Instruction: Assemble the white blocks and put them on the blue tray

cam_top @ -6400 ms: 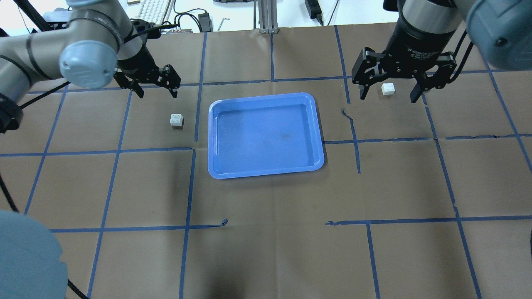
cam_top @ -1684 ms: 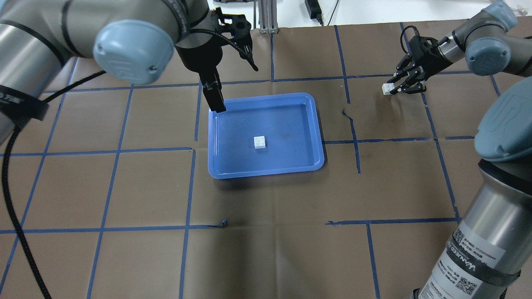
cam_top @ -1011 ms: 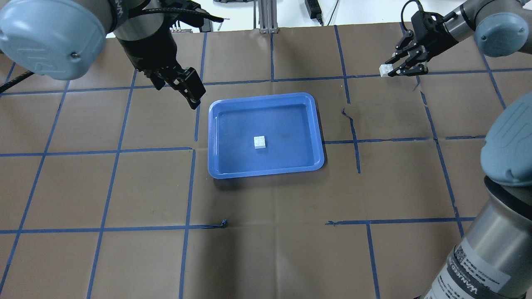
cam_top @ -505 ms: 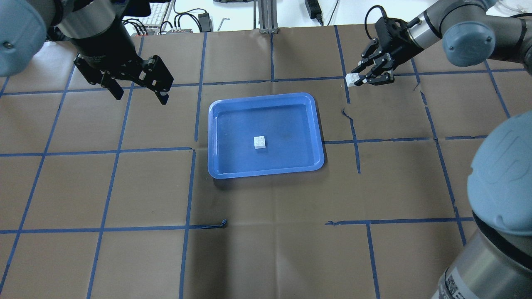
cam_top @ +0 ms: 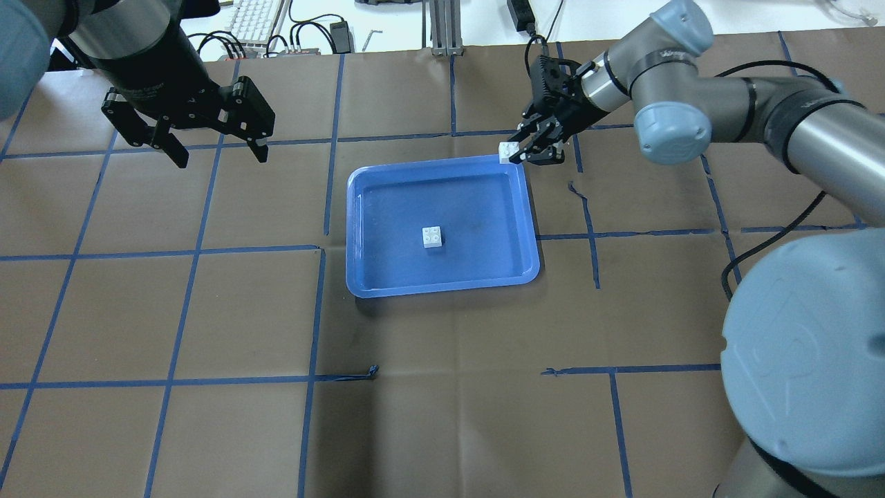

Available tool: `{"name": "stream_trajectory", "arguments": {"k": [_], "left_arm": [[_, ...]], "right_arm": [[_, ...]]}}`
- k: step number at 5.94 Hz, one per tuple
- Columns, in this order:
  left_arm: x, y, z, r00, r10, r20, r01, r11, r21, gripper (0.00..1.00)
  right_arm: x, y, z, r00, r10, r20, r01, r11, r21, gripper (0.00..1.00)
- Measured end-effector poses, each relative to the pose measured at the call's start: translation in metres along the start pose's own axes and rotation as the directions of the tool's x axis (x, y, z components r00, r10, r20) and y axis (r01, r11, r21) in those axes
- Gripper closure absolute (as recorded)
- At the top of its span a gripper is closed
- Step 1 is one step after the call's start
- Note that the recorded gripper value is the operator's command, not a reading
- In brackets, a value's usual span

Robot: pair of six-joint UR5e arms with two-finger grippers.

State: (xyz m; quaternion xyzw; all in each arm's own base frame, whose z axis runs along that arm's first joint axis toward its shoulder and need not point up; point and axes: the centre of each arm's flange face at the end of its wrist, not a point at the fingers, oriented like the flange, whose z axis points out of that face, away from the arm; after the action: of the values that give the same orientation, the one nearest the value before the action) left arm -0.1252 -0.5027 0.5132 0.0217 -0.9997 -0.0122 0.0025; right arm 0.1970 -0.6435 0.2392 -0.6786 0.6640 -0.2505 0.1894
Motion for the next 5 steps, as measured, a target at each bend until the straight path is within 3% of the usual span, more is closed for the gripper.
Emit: {"name": "stream_trajectory", "arguments": {"k": [2,5], "left_arm": [[0.000,-0.001,0.000,1.000,-0.010,0.001,0.010,1.000,0.006,0.00],[0.000,-0.001,-0.001,1.000,-0.011,0.002,0.011,1.000,0.010,0.00]], "right_arm": [[-0.050,-0.023,0.052,0.998,0.021,-0.053,-0.020,1.000,0.011,0.69],[-0.096,-0.007,0.079,0.996,0.027,-0.082,-0.025,0.999,0.019,0.69]]}}
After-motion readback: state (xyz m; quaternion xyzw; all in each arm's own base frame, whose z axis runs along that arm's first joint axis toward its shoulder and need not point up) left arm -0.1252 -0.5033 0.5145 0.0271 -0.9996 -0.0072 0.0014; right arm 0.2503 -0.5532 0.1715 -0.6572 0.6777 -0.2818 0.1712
